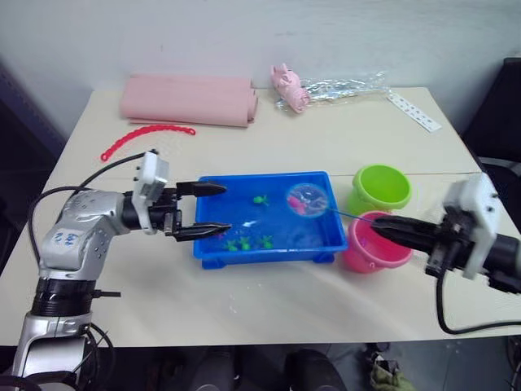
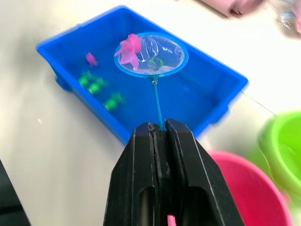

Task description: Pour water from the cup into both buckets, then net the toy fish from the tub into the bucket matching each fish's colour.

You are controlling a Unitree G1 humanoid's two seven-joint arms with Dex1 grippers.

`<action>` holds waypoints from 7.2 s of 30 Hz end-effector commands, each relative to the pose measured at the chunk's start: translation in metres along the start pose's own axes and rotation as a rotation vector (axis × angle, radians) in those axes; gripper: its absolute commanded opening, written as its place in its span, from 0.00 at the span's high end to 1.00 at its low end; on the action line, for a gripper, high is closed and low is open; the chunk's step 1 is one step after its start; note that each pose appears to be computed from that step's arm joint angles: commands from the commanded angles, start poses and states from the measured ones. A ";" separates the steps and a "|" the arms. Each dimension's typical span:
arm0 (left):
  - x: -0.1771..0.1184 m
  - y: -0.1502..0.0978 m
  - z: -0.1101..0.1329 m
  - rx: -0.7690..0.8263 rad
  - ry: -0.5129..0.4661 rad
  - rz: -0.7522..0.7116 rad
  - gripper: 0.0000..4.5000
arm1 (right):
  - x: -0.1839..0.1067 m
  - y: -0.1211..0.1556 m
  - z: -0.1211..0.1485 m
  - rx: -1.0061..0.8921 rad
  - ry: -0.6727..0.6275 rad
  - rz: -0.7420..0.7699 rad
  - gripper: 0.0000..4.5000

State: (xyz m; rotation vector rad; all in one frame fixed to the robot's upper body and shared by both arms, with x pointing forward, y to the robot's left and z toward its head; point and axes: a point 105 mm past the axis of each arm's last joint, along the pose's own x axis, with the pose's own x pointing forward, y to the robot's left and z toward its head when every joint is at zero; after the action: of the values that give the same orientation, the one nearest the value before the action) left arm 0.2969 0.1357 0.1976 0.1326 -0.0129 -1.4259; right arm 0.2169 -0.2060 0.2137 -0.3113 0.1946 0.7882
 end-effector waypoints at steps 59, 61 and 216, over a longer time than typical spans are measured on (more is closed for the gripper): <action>-0.087 -0.008 -0.038 0.109 0.053 0.382 0.01 | 0.093 0.009 0.016 -0.293 -0.096 0.205 1.00; -0.107 -0.015 -0.041 0.096 0.083 0.456 0.01 | 0.120 0.015 0.017 -0.322 -0.070 0.286 1.00; -0.028 -0.022 -0.022 0.107 -0.005 0.057 0.01 | 0.049 -0.004 0.005 -0.201 -0.127 0.202 1.00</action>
State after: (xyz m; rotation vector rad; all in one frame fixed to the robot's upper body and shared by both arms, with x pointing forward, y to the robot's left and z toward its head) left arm 0.2766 0.1711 0.1684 0.1955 -0.0560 -1.3172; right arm 0.2636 -0.1688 0.1880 -0.4048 0.0903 1.0570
